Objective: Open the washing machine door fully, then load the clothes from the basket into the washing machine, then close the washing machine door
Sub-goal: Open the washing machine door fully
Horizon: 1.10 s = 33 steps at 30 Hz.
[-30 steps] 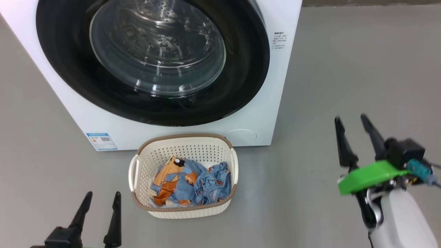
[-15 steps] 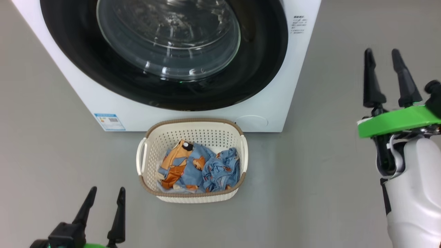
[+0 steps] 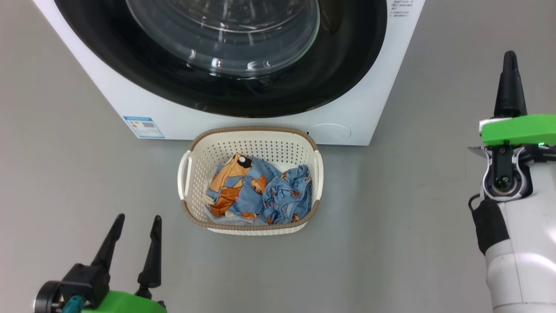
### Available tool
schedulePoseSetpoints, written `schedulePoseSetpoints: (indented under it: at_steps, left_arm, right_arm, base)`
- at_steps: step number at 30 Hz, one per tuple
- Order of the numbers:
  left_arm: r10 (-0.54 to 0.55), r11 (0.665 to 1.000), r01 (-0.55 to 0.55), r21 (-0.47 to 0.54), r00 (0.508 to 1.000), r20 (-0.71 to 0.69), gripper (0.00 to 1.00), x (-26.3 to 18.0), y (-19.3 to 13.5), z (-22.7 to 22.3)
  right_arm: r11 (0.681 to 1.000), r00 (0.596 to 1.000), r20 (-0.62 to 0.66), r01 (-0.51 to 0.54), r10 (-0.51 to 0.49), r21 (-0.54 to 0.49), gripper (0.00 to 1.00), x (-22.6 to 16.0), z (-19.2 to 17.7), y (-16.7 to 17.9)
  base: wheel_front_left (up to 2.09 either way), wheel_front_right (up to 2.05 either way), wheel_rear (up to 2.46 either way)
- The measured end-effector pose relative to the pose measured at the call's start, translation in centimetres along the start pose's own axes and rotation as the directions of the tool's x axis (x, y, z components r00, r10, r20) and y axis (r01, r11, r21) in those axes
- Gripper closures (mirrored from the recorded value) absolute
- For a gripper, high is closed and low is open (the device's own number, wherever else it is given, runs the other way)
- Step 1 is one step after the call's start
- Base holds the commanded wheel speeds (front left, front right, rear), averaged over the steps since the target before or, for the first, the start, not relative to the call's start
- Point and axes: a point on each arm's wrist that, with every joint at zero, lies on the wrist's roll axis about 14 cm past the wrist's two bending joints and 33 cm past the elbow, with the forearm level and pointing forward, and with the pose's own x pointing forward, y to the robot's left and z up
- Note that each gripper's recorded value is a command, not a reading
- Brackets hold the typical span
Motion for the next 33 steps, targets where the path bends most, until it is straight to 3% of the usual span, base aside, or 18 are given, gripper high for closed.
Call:
schedulePoseSetpoints:
  at_steps: [7, 17, 24, 33]
  left_arm:
    - [-0.005, 1.000, 0.005, -0.004, 1.000, -0.001, 0.00, 0.8, -0.1, -0.1]
    - [-0.008, 1.000, 0.008, -0.005, 1.000, 0.004, 0.00, 1.9, -0.2, -0.1]
    - [-0.009, 1.000, 0.009, -0.002, 1.000, -0.002, 0.00, 2.2, -0.2, -0.4]
    - [-0.005, 1.000, 0.005, -0.003, 1.000, 0.021, 0.00, 3.3, -0.1, 0.2]
  right_arm:
    - [0.979, 0.996, -0.079, 0.063, -0.048, 0.192, 1.00, 1.6, -1.6, -0.9]
    - [0.921, 0.977, -0.211, 0.094, -0.013, 0.379, 1.00, 5.1, -3.4, 0.6]
    - [0.905, 0.945, -0.322, 0.095, 0.048, 0.416, 1.00, 7.4, -5.2, 2.7]
    - [0.908, 0.886, -0.441, 0.061, 0.142, 0.415, 1.00, 9.7, -7.8, 6.1]
  base:
    - [0.00, 0.00, 0.00]
    - [0.00, 0.00, 0.00]
    - [0.00, 0.00, 0.00]
    - [0.00, 0.00, 0.00]
